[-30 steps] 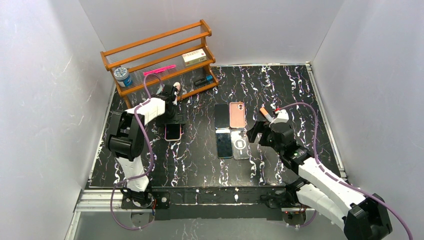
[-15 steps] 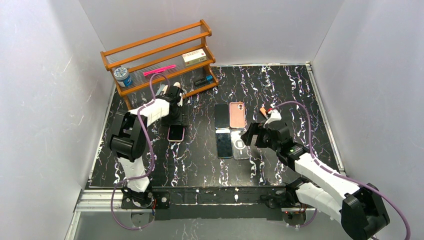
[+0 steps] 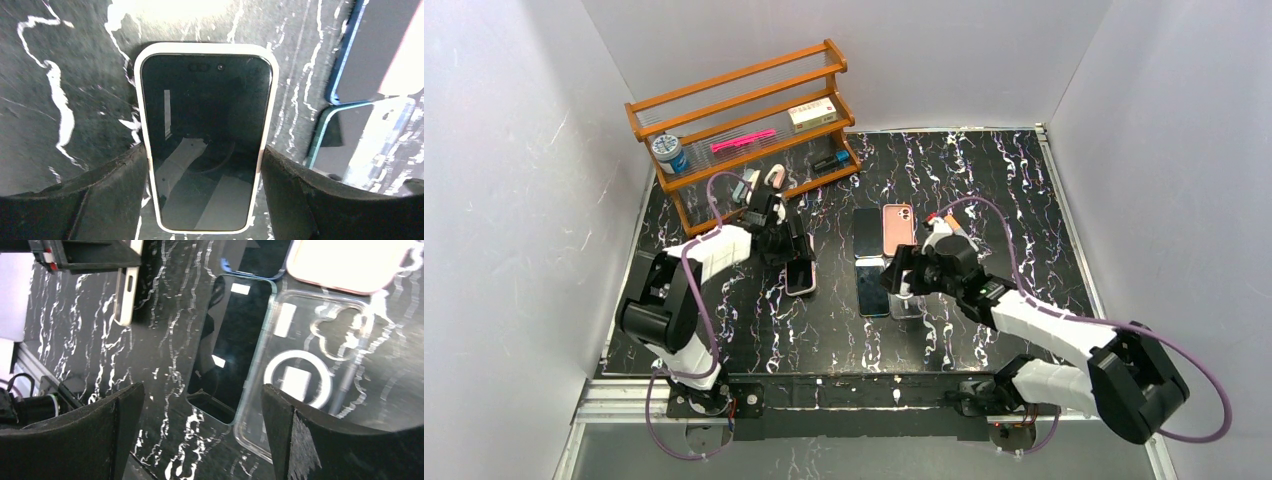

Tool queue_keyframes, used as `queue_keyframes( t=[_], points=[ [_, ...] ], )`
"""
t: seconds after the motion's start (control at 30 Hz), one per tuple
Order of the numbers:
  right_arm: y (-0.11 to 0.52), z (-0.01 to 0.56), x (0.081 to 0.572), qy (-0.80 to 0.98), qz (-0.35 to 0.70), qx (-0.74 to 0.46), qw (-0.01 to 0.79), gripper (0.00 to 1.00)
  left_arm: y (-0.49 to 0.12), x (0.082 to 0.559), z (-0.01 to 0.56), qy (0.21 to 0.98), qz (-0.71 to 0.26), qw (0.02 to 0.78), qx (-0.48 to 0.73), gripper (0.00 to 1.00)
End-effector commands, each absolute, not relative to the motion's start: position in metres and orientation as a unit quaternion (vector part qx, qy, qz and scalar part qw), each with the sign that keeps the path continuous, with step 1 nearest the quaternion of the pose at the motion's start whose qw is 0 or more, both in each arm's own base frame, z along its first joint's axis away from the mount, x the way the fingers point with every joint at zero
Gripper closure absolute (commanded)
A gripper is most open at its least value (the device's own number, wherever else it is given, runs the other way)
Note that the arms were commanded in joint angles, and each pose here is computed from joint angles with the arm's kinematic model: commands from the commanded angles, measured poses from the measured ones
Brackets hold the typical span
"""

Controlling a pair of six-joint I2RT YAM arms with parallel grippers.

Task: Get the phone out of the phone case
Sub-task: Pick up the phone at the center of the board, then remove the phone case from the phone.

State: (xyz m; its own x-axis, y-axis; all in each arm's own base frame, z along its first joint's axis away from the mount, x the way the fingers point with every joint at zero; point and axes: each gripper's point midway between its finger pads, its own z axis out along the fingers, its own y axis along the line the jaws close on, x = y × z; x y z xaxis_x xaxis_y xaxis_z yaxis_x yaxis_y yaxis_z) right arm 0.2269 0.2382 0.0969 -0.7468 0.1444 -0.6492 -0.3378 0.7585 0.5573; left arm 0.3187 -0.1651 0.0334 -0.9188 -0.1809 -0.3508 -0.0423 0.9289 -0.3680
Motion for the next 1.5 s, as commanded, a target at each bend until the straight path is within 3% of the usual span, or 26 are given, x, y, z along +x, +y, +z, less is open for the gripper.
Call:
queue_keyframes(
  t=[0.0, 0.4, 0.63, 0.83, 1.0, 1.03, 1.13, 1.27, 1.37, 1.47],
  points=[
    [0.283, 0.136, 0.237, 0.834, 0.393, -0.069, 0.382, 0.07, -0.195, 0.311, 0.057, 0.93, -0.283, 0.202, -0.117, 0.99],
    [0.366, 0.124, 0.236, 0.84, 0.407, -0.1, 0.345, 0.13, -0.216, 0.302, 0.096, 0.881, -0.389, 0.229, -0.141, 1.0],
    [0.399, 0.109, 0.237, 0.847, 0.411, -0.118, 0.314, 0.25, -0.222, 0.299, 0.116, 0.861, -0.422, 0.246, -0.141, 1.0],
    [0.416, 0.108, 0.24, 0.844, 0.425, -0.126, 0.304, 0.44, -0.224, 0.295, 0.117, 0.859, -0.421, 0.259, -0.134, 1.0],
    [0.418, 0.114, 0.238, 0.836, 0.439, -0.125, 0.305, 0.78, -0.223, 0.294, 0.124, 0.858, -0.419, 0.269, -0.124, 0.98],
    [0.416, 0.119, 0.239, 0.832, 0.443, -0.122, 0.31, 0.87, -0.221, 0.292, 0.124, 0.862, -0.412, 0.269, -0.123, 0.91],
    [0.408, 0.13, 0.238, 0.823, 0.451, -0.122, 0.322, 0.98, -0.218, 0.292, 0.135, 0.865, -0.402, 0.282, -0.102, 0.63],
    [0.389, 0.149, 0.238, 0.808, 0.473, -0.117, 0.333, 0.99, -0.211, 0.293, 0.16, 0.86, -0.389, 0.323, -0.072, 0.21],
    [0.372, 0.164, 0.239, 0.789, 0.498, -0.11, 0.343, 0.99, -0.207, 0.292, 0.177, 0.849, -0.389, 0.355, -0.052, 0.08],
    [0.356, 0.181, 0.237, 0.766, 0.529, -0.104, 0.349, 0.99, -0.211, 0.288, 0.193, 0.829, -0.412, 0.378, -0.029, 0.04]
  ],
)
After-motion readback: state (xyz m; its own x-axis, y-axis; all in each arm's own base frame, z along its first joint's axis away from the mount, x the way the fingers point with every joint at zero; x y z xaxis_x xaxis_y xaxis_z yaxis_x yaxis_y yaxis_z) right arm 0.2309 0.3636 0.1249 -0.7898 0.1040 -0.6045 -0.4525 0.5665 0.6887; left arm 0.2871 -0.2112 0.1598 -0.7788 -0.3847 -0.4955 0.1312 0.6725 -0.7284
